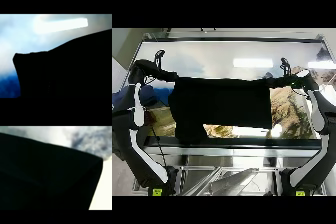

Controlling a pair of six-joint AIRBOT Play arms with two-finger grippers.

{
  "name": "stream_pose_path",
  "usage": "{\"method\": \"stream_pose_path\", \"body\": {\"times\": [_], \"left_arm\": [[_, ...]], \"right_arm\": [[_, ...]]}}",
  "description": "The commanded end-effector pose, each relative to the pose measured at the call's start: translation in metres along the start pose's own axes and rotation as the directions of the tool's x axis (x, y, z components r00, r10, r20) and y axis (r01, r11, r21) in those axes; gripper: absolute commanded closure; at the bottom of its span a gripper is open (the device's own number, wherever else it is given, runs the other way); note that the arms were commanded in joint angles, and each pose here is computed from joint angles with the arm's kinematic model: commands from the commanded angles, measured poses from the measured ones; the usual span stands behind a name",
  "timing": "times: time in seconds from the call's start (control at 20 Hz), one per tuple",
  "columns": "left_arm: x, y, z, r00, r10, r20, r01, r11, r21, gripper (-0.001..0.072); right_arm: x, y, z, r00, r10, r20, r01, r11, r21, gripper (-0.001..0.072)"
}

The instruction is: Fold the shirts.

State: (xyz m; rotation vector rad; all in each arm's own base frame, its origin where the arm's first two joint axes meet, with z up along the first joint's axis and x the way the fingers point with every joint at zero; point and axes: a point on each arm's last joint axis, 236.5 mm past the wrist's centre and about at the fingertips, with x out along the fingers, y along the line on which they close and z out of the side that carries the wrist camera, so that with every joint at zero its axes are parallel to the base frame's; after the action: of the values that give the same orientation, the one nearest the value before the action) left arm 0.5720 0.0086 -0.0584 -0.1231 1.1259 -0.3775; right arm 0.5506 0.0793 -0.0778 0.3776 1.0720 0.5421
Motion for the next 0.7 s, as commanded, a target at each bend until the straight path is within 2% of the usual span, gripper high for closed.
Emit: {"method": "stream_pose_path", "body": {"times": [0.0,0.1,0.15,0.2,0.25,0.3,0.35,0.55,0.65], "left_arm": [[0.003,0.005,-0.009,0.998,0.05,-0.042,-0.047,0.997,0.056,0.0687],[-0.001,0.0,-0.006,0.997,0.06,-0.049,-0.055,0.995,0.086,0.0687],[-0.008,-0.004,-0.002,0.997,0.055,-0.053,-0.05,0.994,0.094,0.0685],[-0.02,-0.01,0.003,0.997,0.047,-0.057,-0.042,0.995,0.094,0.0683],[-0.036,-0.014,0.008,0.997,0.044,-0.056,-0.038,0.995,0.097,0.0421],[-0.055,-0.015,0.013,0.998,0.052,-0.042,-0.05,0.997,0.06,0.0067],[-0.072,-0.012,0.015,0.998,0.062,-0.028,-0.062,0.998,0.009,0.0018],[-0.122,0.001,-0.026,0.995,0.067,-0.068,-0.078,0.984,-0.161,0.0018],[-0.131,-0.006,-0.069,0.99,0.008,-0.143,-0.042,0.97,-0.237,0.0018]], "right_arm": [[0.003,-0.009,-0.011,0.998,-0.049,-0.047,0.049,0.999,-0.01,0.0694],[-0.002,-0.003,-0.007,0.998,-0.046,-0.041,0.045,0.999,-0.021,0.0679],[-0.009,0.003,-0.006,0.998,-0.037,-0.045,0.035,0.999,-0.028,0.0494],[-0.017,0.012,-0.006,0.998,-0.025,-0.056,0.024,0.999,-0.03,0.0406],[-0.029,0.019,-0.008,0.997,-0.021,-0.072,0.018,0.999,-0.031,0.0407],[-0.043,0.022,-0.011,0.995,-0.039,-0.097,0.035,0.999,-0.042,0.0404],[-0.059,0.021,-0.014,0.991,-0.072,-0.116,0.067,0.997,-0.04,0.0404],[-0.119,0.017,-0.024,0.985,-0.096,-0.146,0.093,0.995,-0.029,0.0404],[-0.144,0.012,-0.034,0.983,-0.074,-0.165,0.077,0.997,0.013,0.0404]]}}
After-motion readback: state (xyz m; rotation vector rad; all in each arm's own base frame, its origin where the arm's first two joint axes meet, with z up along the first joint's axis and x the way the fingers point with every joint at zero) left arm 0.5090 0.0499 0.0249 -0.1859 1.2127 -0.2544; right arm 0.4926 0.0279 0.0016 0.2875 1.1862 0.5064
